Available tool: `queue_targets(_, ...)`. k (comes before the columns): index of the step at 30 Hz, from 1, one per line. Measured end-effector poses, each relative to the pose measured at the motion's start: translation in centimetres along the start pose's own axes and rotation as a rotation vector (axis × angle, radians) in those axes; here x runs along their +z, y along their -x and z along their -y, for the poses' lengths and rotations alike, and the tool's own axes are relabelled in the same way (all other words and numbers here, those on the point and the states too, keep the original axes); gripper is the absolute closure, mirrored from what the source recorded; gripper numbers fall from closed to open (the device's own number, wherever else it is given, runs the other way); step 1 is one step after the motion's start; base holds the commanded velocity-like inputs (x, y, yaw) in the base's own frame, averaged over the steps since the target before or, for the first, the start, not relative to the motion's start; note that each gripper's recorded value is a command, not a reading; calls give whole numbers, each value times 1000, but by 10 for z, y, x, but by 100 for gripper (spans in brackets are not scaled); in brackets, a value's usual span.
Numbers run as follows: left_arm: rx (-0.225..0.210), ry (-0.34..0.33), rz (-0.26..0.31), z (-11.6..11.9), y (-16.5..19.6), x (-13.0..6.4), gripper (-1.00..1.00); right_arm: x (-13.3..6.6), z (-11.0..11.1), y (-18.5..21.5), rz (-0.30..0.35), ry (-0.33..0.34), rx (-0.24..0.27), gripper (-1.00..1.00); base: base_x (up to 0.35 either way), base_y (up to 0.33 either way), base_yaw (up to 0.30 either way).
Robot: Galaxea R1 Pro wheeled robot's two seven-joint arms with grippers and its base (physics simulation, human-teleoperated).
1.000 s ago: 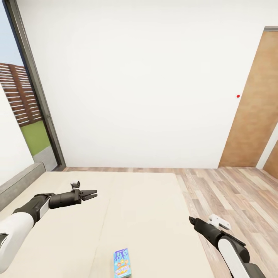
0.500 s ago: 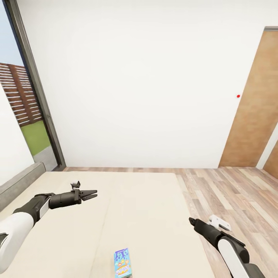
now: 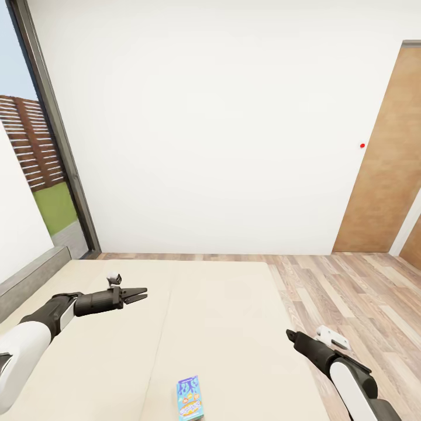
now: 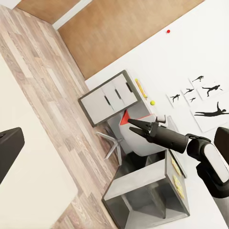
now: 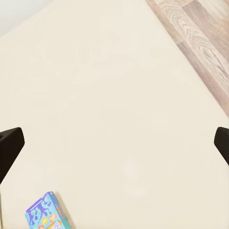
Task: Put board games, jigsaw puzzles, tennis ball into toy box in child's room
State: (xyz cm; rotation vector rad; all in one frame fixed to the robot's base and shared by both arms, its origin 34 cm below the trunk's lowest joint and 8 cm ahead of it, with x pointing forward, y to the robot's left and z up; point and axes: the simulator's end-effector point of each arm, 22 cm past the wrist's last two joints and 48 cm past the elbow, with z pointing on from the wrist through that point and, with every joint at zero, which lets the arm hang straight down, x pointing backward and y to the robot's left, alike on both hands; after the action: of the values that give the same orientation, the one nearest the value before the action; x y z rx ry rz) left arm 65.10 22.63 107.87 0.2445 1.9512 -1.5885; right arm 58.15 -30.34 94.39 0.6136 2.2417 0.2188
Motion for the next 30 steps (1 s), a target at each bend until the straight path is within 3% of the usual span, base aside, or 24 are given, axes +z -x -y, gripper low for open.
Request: queue_targets(30, -1, 5, -3, -1, -1, 2, -100, -3, -3, 3, 7, 3, -4, -100, 0, 0, 0)
